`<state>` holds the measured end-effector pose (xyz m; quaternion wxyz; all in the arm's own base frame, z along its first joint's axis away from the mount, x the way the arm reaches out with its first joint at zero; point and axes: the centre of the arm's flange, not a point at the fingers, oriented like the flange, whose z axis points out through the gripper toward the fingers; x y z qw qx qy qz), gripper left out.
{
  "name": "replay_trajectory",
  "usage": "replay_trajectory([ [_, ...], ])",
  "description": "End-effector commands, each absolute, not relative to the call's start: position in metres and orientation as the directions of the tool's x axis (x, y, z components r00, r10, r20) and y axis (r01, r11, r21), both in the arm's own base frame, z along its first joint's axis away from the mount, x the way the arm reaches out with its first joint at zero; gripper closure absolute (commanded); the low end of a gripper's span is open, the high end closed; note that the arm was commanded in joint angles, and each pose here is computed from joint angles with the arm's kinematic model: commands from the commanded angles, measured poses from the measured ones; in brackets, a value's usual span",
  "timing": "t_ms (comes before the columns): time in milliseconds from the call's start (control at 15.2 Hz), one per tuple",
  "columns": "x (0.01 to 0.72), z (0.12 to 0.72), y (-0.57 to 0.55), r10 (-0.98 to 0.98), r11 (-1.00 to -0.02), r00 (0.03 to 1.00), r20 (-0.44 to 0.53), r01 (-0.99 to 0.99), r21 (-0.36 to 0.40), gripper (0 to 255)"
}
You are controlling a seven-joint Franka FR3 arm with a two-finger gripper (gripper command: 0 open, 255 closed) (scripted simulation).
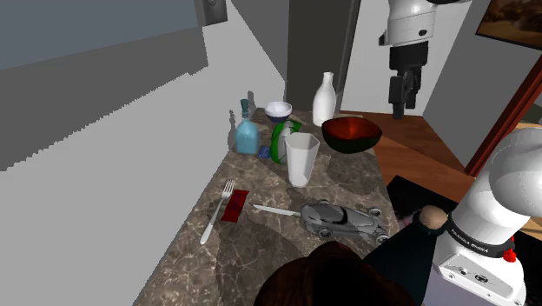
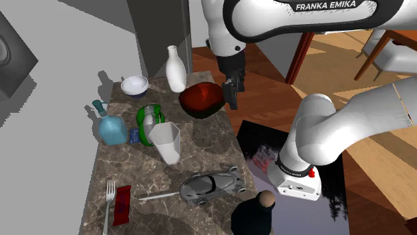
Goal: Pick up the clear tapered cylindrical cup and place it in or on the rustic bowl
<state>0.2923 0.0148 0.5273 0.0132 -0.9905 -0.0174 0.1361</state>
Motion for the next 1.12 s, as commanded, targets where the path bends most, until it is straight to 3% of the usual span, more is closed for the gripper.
replay_trajectory([
  [0, 0.292, 0.527, 0.015, 0.038, -0.999, 0.962, -0.269, 0.031, -0.031, 0],
  [1056, 0.438, 0.438, 0.069, 0.112, -0.989, 0.992, -0.056, 0.106, -0.099, 0],
])
